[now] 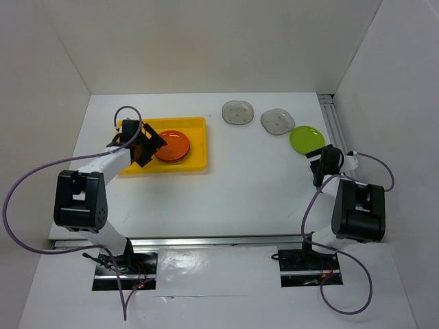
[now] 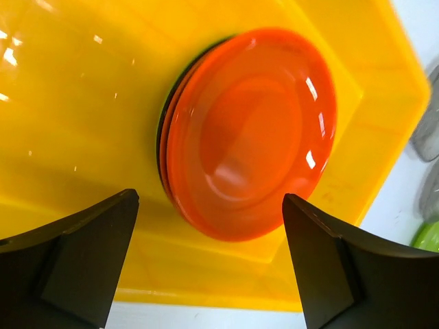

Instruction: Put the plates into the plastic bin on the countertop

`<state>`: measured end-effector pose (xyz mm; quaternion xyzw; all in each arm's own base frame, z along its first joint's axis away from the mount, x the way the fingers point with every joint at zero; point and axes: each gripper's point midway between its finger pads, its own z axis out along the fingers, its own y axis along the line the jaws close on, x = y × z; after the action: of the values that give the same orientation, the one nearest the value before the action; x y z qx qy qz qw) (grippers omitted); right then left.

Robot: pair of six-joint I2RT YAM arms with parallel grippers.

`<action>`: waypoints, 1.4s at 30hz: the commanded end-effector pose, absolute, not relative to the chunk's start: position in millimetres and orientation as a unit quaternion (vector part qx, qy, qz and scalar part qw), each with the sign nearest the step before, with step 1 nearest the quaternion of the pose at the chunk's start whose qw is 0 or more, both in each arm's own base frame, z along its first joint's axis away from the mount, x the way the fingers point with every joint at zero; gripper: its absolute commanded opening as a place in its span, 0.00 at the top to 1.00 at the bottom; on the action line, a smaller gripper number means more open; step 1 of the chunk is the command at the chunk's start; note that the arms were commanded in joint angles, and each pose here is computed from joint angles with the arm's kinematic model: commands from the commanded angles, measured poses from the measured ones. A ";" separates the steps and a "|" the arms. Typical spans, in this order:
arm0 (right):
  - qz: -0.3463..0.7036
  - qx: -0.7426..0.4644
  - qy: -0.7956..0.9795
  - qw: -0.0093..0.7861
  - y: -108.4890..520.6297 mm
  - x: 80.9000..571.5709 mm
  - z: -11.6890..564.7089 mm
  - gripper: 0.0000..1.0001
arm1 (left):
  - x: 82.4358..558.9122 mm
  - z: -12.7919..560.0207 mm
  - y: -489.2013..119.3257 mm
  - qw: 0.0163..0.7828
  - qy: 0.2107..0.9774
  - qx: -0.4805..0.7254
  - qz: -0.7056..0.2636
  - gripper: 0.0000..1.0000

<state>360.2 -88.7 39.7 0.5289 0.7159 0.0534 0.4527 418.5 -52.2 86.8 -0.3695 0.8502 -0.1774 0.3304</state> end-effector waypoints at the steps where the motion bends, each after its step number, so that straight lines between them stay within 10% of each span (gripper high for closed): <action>1: 0.050 0.542 0.709 0.448 -107.6 367.4 33.6 0.00 | 418.2 111.1 -58.8 0.347 0.854 -0.350 -0.165 0.01; 26: 0.081 0.543 0.765 0.337 -101.3 400.0 -33.5 0.42 | 355.4 158.5 -83.8 0.365 0.870 -0.282 -0.172 0.01; 33: 0.079 0.546 0.773 0.315 -98.0 395.9 -41.8 0.62 | 353.5 154.7 -83.5 0.361 0.872 -0.283 -0.170 0.01; 38: 0.070 0.547 0.780 0.295 -94.4 391.4 -46.7 1.00 | 353.2 152.2 -83.1 0.362 0.873 -0.279 -0.169 0.01; 42: 0.075 0.540 0.780 0.306 -90.8 396.5 -22.5 1.00 | 354.3 155.9 -91.1 0.362 0.875 -0.259 -0.188 0.01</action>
<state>445.7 -114.2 18.4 0.5397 0.7226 0.1197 0.4151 353.3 -84.0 145.1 -0.2871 0.8777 -0.1671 0.3455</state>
